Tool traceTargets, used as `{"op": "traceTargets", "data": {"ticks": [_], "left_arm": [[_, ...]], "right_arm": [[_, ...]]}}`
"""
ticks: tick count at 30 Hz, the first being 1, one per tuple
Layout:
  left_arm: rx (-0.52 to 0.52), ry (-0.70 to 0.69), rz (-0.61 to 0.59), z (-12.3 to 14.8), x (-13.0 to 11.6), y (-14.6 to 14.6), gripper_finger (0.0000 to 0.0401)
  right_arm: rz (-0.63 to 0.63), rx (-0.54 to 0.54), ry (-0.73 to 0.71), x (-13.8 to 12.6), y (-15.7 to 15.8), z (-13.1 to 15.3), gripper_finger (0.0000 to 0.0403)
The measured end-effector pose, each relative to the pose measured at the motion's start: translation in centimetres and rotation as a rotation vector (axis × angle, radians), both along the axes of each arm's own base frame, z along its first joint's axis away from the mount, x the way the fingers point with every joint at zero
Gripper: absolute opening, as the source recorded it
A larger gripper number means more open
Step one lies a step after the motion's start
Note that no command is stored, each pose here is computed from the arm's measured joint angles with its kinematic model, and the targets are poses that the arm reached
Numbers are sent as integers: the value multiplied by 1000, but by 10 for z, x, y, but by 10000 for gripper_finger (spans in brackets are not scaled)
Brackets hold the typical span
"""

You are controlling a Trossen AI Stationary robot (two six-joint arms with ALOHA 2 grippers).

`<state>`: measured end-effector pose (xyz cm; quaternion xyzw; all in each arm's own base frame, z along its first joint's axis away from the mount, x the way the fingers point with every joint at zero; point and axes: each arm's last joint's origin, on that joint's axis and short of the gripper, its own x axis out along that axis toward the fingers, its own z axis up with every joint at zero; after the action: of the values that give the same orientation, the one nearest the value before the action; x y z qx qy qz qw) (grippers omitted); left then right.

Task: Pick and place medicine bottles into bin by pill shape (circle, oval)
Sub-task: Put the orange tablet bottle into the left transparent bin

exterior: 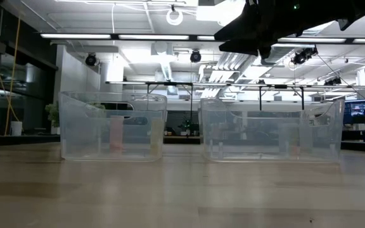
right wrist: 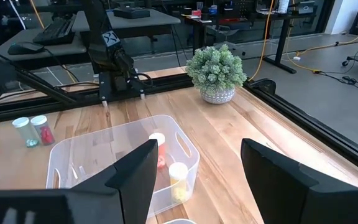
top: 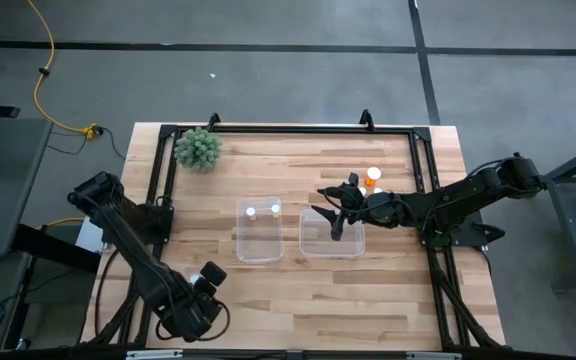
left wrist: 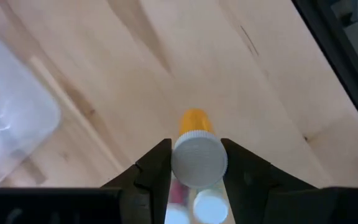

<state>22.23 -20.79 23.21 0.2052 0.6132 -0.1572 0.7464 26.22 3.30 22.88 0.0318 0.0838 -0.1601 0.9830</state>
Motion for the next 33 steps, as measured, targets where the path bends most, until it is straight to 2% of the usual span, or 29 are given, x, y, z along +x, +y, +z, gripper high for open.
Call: {"op": "traceTargets", "data": {"ticks": [6, 10, 13, 20, 25, 30, 33], "left_arm": [[-6, -138, 47, 36, 4, 32, 115], [59, -249, 96, 54, 10, 62, 115], [103, -260, 119, 57, 20, 85, 115], [129, -153, 179, 42, 53, 141, 115], [79, -68, 239, 27, 69, 176, 115], [73, -4, 298, 9, 80, 198, 115], [34, 12, 320, -1, 88, 205, 115]], "right_arm": [[0, 0, 0, 0, 0, 0, 224], [0, 0, 0, 0, 0, 0, 224], [0, 0, 0, 0, 0, 0, 224], [0, 0, -1, 0, 0, 0, 224], [0, 0, -1, 0, 0, 0, 224], [0, 0, -1, 0, 0, 0, 224], [0, 0, 1, 0, 0, 0, 224]]}}
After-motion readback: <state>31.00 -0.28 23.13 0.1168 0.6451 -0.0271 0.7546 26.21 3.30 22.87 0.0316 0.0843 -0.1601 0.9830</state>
